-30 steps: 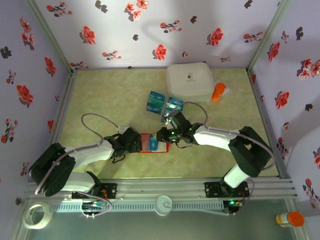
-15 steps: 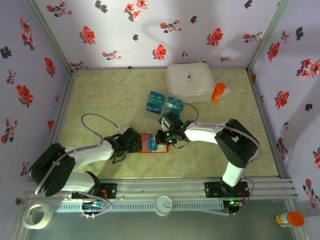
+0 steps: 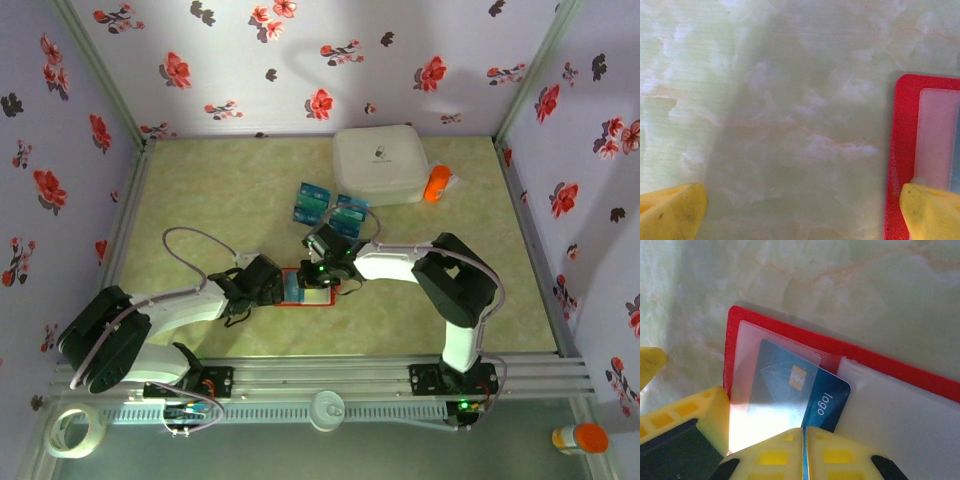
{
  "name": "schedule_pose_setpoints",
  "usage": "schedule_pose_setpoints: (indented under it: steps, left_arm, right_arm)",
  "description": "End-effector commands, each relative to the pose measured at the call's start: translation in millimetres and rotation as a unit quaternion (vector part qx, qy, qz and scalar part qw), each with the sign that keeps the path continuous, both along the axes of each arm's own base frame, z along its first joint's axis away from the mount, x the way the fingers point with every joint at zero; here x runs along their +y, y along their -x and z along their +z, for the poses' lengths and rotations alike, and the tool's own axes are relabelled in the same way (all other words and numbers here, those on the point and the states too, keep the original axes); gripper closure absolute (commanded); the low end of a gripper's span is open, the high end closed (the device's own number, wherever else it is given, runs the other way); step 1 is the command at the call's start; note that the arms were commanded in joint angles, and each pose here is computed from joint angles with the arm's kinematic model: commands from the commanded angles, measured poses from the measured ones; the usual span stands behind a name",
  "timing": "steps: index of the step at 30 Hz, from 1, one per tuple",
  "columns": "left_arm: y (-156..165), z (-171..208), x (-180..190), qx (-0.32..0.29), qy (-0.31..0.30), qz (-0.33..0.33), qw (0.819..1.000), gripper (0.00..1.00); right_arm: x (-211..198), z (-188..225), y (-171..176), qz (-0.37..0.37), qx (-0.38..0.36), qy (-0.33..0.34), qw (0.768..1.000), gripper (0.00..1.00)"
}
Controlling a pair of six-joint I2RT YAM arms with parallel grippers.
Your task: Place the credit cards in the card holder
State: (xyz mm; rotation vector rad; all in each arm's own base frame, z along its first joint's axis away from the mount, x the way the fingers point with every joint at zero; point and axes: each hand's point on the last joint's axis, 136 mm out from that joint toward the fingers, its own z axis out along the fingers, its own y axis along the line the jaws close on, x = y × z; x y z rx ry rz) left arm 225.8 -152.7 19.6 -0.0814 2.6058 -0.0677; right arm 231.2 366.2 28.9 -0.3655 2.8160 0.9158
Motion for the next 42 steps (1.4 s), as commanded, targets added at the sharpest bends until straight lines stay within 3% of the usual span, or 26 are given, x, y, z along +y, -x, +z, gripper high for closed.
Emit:
schedule_pose_setpoints:
  steps: [1, 11, 24, 33, 42]
  left_arm:
    - [7.8, -9.3, 11.7, 0.013, -0.026, 0.005, 1.000, 0.00]
    - [8.0, -10.1, 11.9, 0.013, -0.027, 0.004, 1.000, 0.00]
    - [6.5, -8.9, 10.3, 0.010, -0.025, 0.003, 1.000, 0.00]
    - [-7.1, 16.8, 12.7, -0.010, -0.010, 0.012, 1.000, 0.00]
    - [-9.5, 21.6, 16.8, -0.009, 0.008, 0.016, 1.000, 0.00]
  right_arm:
    - [3.0, 6.7, -1.2, 0.006, -0.011, 0.005, 1.000, 0.89]
    - [-13.4, 13.7, -5.4, 0.007, -0.038, 0.039, 0.999, 0.89]
    - [1.4, -4.8, 0.2, 0.016, -0.015, 0.037, 0.999, 0.90]
    - [9.9, -8.4, 3.4, 0.023, -0.011, 0.039, 0.999, 0.91]
    - [8.0, 16.4, -1.0, 0.015, -0.034, 0.025, 0.999, 0.85]
